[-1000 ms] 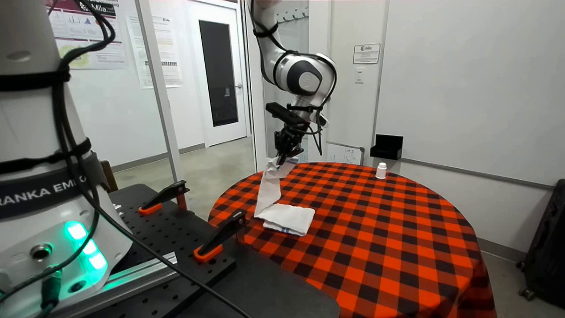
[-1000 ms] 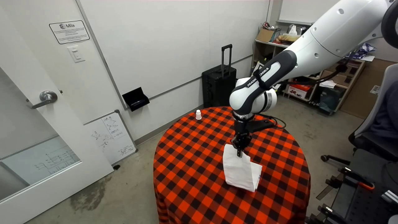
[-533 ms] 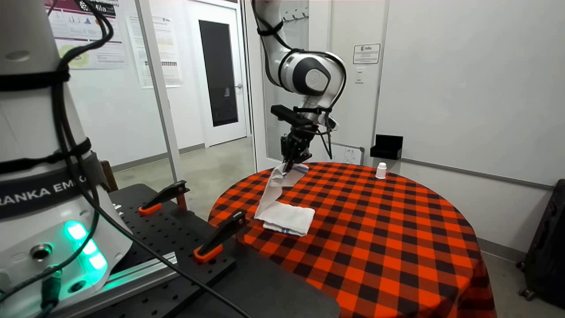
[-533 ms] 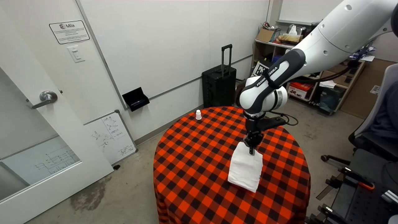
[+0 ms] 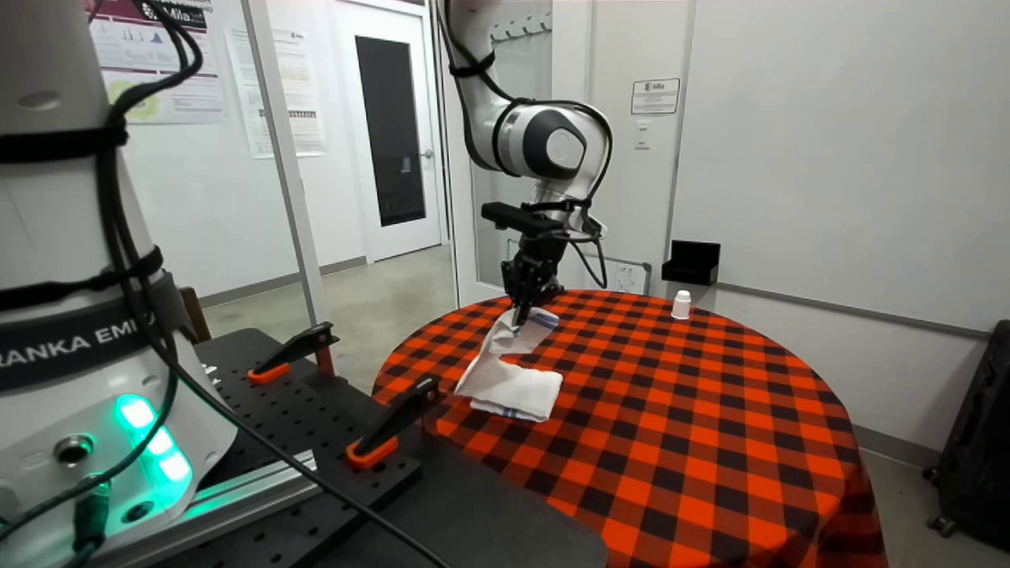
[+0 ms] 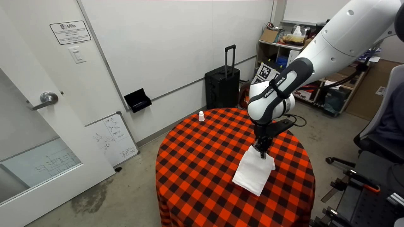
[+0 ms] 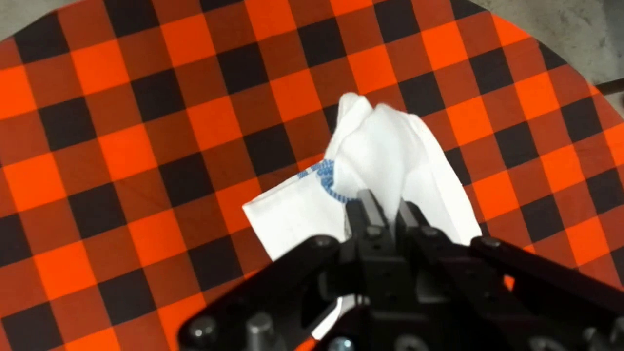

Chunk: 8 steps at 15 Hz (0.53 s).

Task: Fold the towel on the table

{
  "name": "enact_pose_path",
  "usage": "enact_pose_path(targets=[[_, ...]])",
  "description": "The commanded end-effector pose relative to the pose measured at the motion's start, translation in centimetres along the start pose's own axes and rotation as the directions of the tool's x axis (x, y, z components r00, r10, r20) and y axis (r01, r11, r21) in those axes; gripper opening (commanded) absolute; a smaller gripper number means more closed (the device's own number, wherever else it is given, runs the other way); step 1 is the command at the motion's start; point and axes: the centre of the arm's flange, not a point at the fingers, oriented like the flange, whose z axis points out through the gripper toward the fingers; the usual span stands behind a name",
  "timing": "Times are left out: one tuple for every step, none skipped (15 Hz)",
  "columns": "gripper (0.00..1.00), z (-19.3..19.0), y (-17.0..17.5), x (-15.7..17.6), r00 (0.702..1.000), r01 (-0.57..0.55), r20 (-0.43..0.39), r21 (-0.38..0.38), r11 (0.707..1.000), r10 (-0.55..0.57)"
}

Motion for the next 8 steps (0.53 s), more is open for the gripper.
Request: enact_pose_path(targets=[[0.02, 1.9, -1.2, 2.0, 0.998, 0.011, -0.053, -0.146, 0.989, -0.019], [0.02, 2.5, -1.5, 2.7, 0.998, 0.019, -0.061, -0.188, 0.982, -0.031], [0.02, 3.1, -1.7, 3.2, 0.997, 0.023, -0.068, -0.222, 0.975, -0.038], [0.02, 3.7, -1.7, 3.7, 0.997, 0.023, -0.069, -0.256, 0.966, -0.042], [0.02, 4.3, -1.6, 4.1, 0.996, 0.022, -0.071, -0.283, 0.959, -0.043], [0.02, 4.7, -1.5, 4.4, 0.997, 0.017, -0.072, -0.308, 0.951, -0.041], [0.02, 5.2, -1.3, 4.8, 0.997, 0.014, -0.071, -0.327, 0.945, -0.039], [0.02, 5.6, -1.1, 5.1, 0.997, 0.010, -0.071, -0.350, 0.937, -0.038]])
